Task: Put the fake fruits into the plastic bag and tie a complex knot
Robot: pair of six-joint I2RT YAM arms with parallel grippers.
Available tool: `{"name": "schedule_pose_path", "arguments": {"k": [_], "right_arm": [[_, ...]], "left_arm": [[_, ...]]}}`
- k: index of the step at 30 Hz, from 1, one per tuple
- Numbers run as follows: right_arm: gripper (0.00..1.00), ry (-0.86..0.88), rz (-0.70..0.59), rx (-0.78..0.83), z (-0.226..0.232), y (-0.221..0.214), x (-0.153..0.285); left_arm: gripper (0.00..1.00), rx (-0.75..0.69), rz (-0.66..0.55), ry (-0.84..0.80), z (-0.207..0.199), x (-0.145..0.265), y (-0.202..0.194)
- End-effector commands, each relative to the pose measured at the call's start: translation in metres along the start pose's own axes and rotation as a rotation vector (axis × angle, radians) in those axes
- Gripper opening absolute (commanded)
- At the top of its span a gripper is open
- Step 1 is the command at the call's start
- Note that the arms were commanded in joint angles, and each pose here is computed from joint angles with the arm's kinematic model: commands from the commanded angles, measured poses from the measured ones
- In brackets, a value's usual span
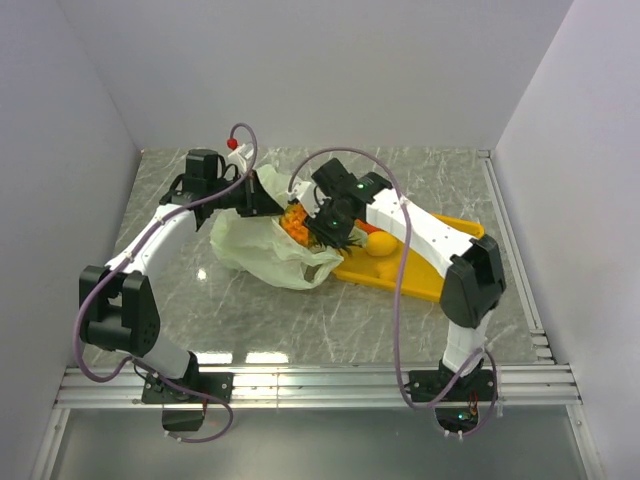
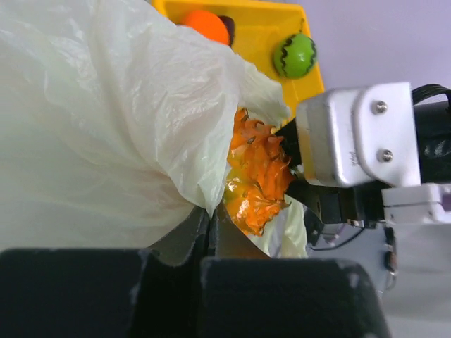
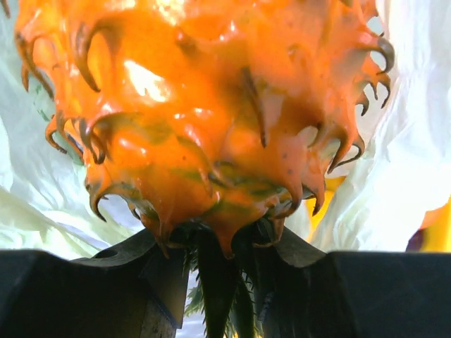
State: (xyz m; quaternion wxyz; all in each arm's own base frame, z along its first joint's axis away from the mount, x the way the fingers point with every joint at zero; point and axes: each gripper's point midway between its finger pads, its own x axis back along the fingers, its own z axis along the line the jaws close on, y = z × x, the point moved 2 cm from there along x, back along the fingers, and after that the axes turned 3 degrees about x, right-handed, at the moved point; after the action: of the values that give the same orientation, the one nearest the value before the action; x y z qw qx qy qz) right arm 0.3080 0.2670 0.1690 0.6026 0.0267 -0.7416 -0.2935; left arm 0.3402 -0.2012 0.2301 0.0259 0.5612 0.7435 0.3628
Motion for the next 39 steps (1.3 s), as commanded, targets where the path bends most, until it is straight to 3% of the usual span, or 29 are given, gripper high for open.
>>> {"name": "schedule_pose_path", "arguments": {"k": [1, 5, 7, 10, 17, 22, 29, 30, 32, 33, 34, 35, 39], "right_arm": [[0.00, 0.023, -0.098, -0.187, -0.004, 0.041, -0.001], [0.00, 0.102, -0.105, -0.215, 0.004, 0.055, -0.004], [0.00, 0.129, -0.048, -0.236, 0.008, 0.049, -0.013], [0.00, 0.091, -0.031, -0.255, 0.001, 0.042, -0.014], [0.00, 0.111, -0.481, -0.515, -0.039, 0.093, 0.043], [0.00, 0.271, -0.544, -0.710, -0.035, 0.124, 0.044], [0.01, 0.427, -0.544, -0.917, -0.022, 0.134, 0.028], [0.04, 0.425, -0.575, -0.919, -0.022, 0.139, 0.030], [0.35, 0.375, -0.576, -0.920, -0.021, 0.140, 0.019], [0.55, 0.339, -0.564, -0.864, -0.020, 0.138, 0.011], [0.93, 0.307, -0.555, -0.817, -0.019, 0.140, 0.008], [0.94, 0.283, -0.479, -0.797, -0.011, 0.130, -0.007], [0.95, 0.221, -0.437, -0.666, -0.008, 0.104, -0.006]], "left_arm": [[0.01, -0.019, 0.059, -0.090, -0.023, 0.003, -0.012], [0.01, -0.020, 0.079, -0.106, -0.023, 0.002, -0.013], [0.01, -0.017, 0.081, -0.112, -0.024, 0.003, -0.014], [0.01, -0.012, 0.075, -0.138, -0.030, 0.005, -0.015], [0.01, 0.019, 0.086, -0.243, -0.043, 0.009, -0.027], [0.01, 0.034, 0.096, -0.278, -0.045, 0.005, -0.019], [0.00, 0.061, 0.102, -0.336, -0.048, 0.003, -0.016], [0.01, 0.052, 0.094, -0.351, -0.050, 0.003, -0.015], [0.00, 0.064, 0.082, -0.379, -0.053, 0.004, -0.015], [0.00, 0.077, 0.080, -0.379, -0.052, 0.004, -0.016], [0.00, 0.090, 0.081, -0.376, -0.051, 0.004, -0.015], [0.01, 0.099, 0.079, -0.371, -0.048, 0.004, -0.015], [0.00, 0.110, 0.050, -0.330, -0.035, 0.007, -0.007]]}}
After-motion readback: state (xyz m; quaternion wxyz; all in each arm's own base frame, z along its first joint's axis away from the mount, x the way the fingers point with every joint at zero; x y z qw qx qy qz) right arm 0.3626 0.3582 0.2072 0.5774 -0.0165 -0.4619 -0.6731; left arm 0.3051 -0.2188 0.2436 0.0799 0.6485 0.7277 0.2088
